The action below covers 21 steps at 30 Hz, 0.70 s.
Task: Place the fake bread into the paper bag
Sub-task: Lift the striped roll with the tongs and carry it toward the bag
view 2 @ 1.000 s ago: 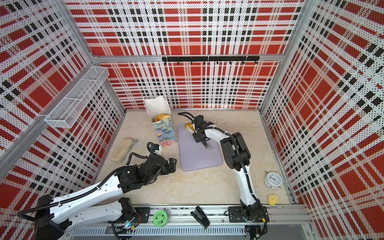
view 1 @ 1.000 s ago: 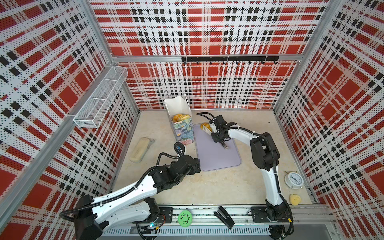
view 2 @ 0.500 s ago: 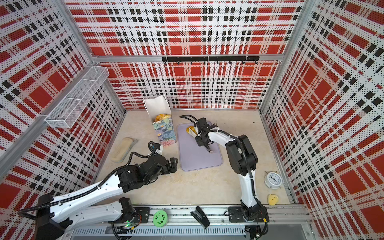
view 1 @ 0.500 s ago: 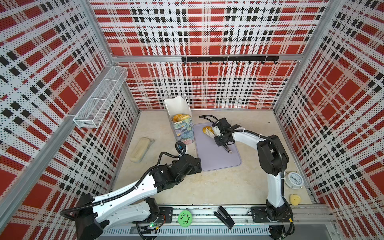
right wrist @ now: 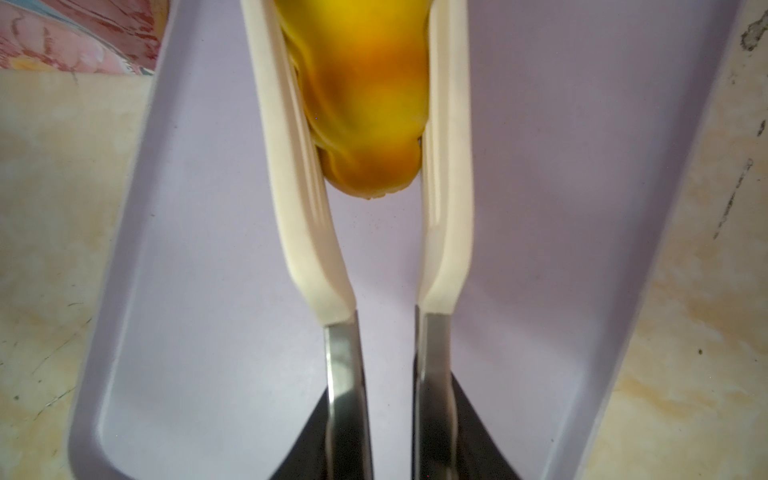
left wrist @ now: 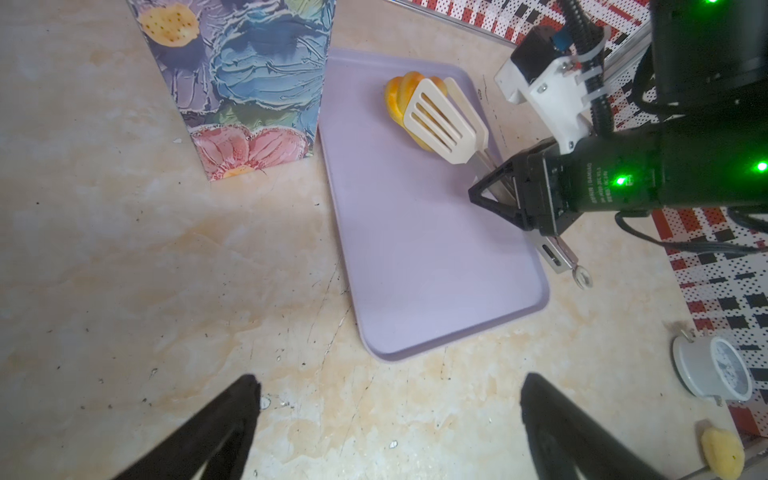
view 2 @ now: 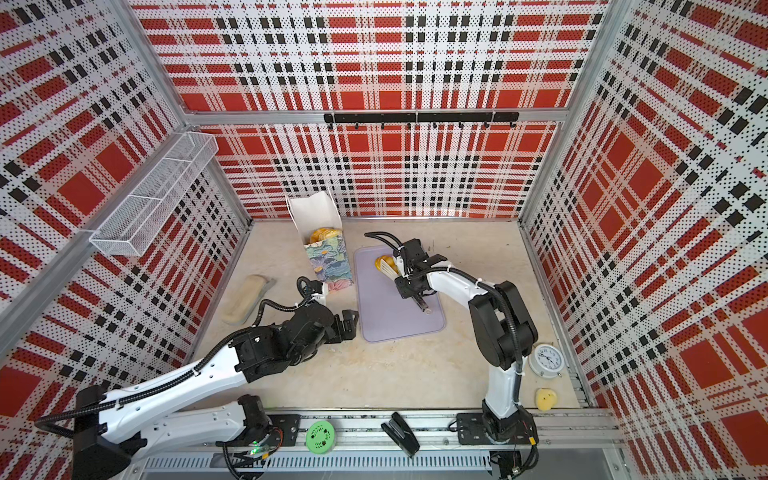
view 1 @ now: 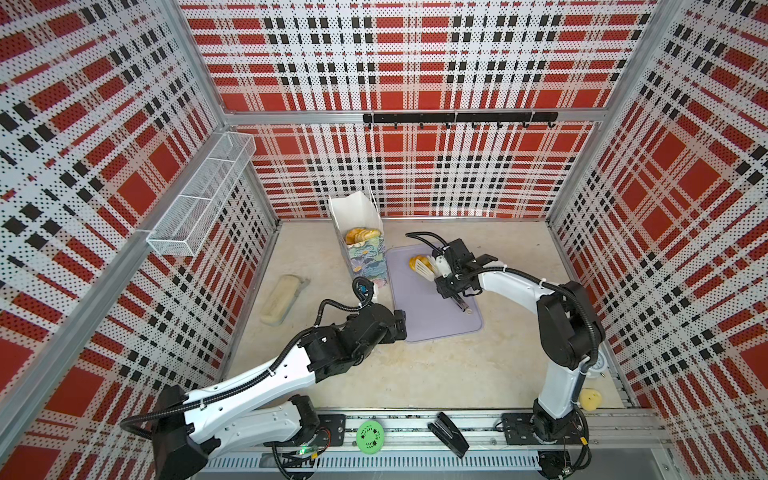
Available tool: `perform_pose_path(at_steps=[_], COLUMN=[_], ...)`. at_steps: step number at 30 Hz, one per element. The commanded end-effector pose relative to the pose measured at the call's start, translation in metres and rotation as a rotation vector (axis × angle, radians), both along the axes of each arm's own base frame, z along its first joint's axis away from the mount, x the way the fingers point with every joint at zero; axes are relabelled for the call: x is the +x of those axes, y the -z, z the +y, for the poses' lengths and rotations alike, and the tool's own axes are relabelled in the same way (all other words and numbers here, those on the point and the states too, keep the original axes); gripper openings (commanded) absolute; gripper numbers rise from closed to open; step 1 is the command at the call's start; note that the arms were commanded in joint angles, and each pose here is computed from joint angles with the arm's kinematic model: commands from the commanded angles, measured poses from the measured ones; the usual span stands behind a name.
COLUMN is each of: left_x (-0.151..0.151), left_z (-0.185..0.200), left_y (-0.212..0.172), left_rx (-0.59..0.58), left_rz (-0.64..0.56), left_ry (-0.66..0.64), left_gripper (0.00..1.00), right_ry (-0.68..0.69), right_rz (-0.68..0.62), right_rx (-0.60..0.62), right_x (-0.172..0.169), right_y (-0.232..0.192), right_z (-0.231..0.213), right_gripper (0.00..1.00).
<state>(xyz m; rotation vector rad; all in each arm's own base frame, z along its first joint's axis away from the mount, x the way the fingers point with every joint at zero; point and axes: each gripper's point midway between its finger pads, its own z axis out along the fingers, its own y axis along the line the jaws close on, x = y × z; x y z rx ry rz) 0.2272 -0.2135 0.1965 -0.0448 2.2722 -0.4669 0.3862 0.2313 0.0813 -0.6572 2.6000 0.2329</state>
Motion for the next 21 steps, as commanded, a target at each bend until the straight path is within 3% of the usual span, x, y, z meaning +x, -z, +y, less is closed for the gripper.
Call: perform_pose_path(at_steps=[1,21], left_x=[0.005,0.01], left_z=[-0.005,-0.004], left_y=[-0.016,-0.042], left_rx=[-0.009,0.012], left_rz=[-0.042,-0.092], left_ry=[-0.002,0.008], left_gripper=[0.99,0.99], right_ry=[0.001,-0.008], right_rz=[-0.072,-0.091], right_rx=[0.085,0.239], right_x=[0.003,-0.034], right_y=[-0.033,-0.08], right_z=[0.006,0.02], right_gripper=[0.35,0.35])
